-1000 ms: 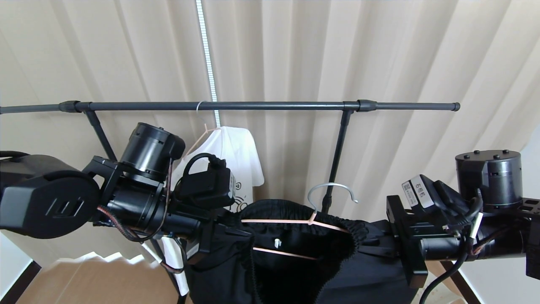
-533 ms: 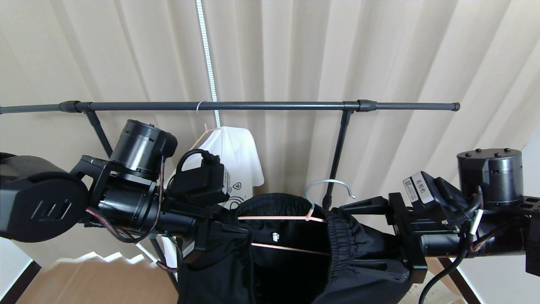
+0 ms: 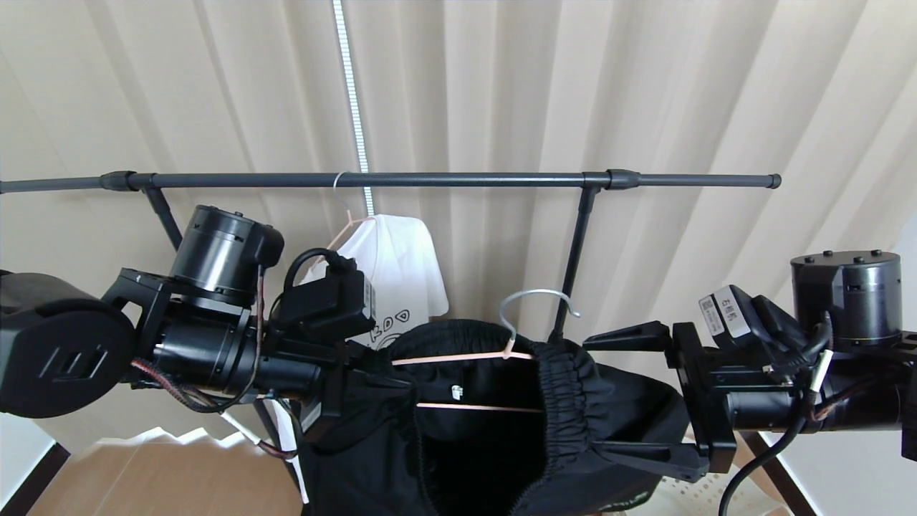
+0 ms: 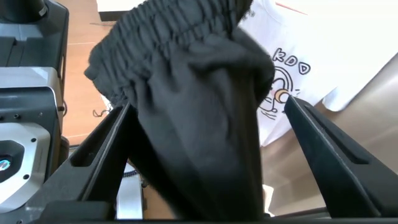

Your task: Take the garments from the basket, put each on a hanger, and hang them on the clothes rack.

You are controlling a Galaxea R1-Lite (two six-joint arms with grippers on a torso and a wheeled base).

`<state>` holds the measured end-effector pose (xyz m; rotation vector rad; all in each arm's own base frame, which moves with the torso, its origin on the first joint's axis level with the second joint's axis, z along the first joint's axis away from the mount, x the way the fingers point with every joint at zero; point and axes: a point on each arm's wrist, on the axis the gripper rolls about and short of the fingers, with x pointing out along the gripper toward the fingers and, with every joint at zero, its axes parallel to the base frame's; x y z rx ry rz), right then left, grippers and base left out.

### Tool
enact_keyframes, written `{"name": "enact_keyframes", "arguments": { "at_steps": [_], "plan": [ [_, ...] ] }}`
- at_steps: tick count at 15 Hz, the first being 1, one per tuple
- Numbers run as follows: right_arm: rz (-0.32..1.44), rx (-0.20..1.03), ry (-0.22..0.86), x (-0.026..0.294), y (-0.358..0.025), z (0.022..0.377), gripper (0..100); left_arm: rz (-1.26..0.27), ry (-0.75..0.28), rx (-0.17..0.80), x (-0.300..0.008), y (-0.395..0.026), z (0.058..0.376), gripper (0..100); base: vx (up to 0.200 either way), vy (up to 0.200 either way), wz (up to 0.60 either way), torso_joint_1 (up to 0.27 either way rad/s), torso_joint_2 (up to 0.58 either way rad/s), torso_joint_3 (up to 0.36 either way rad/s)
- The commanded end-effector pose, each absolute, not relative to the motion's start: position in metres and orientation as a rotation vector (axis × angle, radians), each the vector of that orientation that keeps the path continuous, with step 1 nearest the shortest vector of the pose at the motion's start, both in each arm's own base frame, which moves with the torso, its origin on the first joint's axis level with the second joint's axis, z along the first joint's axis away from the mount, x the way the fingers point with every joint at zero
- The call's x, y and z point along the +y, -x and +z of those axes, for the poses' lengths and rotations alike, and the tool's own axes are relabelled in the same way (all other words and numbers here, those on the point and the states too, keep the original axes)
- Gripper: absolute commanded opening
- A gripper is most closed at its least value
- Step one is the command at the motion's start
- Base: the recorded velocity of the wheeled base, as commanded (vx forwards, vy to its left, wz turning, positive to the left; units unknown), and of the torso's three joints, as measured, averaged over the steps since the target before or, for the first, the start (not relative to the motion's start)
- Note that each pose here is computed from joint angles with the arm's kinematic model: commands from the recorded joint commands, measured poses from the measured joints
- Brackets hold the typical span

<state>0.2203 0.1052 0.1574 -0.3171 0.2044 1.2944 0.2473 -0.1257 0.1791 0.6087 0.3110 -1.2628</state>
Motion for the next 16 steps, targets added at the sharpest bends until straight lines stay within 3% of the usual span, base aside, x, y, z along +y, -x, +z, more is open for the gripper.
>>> {"name": "enact_keyframes", "arguments": {
  "at_steps": [1,10,16],
  "plan": [
    [1.295,0.19,0.334,0.104,-0.219,0.158,100,-1.235,-0.598,0.306,-0.117,-0.244,0.184,0,0.0,0.0,0.0,0.0,0.0,0.0],
    [1.24,0.154,0.357,0.093,-0.228,0.165,100,-1.164,-0.552,0.321,-0.095,-0.228,0.19,0,0.0,0.0,0.0,0.0,0.0,0.0],
    [1.307,0.115,0.267,0.077,-0.224,0.174,100,-1.149,-0.545,0.322,-0.091,-0.229,0.189,0,0.0,0.0,0.0,0.0,0.0,0.0]
  ]
}}
